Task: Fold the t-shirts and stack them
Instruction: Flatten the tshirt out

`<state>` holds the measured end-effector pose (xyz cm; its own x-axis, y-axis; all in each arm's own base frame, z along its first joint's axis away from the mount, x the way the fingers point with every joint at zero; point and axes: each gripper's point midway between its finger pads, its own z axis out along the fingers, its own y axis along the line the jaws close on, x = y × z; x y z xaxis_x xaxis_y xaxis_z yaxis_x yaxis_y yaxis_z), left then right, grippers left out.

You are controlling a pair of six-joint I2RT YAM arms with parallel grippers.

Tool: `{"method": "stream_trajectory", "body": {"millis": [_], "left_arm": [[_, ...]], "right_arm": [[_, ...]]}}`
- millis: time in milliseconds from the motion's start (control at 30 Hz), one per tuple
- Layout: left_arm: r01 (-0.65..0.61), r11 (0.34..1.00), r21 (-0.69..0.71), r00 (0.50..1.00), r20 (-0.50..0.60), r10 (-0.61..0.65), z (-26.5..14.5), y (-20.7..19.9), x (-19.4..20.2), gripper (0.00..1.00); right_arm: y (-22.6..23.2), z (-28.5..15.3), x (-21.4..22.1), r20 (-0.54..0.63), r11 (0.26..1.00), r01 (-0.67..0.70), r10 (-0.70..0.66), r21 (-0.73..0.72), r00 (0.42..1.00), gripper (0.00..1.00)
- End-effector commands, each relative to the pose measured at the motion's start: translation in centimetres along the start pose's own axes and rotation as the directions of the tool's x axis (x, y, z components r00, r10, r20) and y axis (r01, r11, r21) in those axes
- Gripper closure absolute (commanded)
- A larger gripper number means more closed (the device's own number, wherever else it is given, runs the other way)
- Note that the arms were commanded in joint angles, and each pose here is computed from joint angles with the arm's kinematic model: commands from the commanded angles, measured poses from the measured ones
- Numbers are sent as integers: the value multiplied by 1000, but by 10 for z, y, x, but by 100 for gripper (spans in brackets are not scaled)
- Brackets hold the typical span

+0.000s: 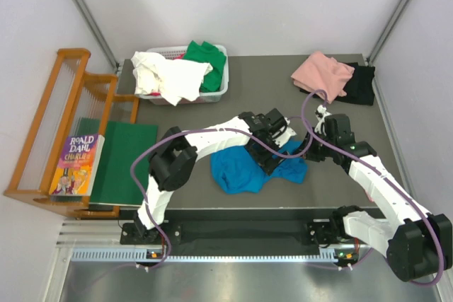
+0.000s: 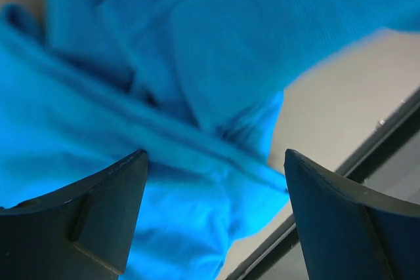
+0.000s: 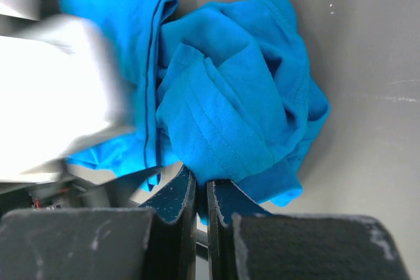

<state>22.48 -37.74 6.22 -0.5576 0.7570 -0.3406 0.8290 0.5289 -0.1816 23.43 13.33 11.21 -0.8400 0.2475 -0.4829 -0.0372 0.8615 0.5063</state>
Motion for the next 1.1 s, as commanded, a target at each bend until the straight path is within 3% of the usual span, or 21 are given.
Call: {"method": "stream_trajectory", "body": {"millis": [0,167,333,433,700,867,967,1067], "left_arm": [[18,1000,-18,1000,-6,-18,13,0,-8,12],[17,999,-32,1000,-17,-17,16,3,-4,21],[19,998,-62,1000,2,-19,5,14,-1,50],[36,996,-87,999,16,-35,-9,29,3,57],[172,971,-166,981,123,-153,-78,102,15,64],[268,923,-277,937,295,-184,-166,157,15,65],[316,895,-315,901,394,-180,-213,172,12,64],[306,923,-234,890,415,-190,-217,154,15,62]], "right_arm": [[13,-2,-14,45,999,37,-36,-35,998,100],[12,-3,-13,43,999,41,-40,-34,998,100],[12,-3,-11,42,998,42,-40,-38,998,100],[12,-3,-11,40,998,43,-41,-39,998,100],[16,-7,-15,49,997,53,-51,-50,997,100],[19,-10,-23,70,997,62,-59,-48,996,100],[27,-14,-32,94,996,65,-59,-62,994,100],[37,-19,-39,107,993,65,-55,-94,993,100]]}}
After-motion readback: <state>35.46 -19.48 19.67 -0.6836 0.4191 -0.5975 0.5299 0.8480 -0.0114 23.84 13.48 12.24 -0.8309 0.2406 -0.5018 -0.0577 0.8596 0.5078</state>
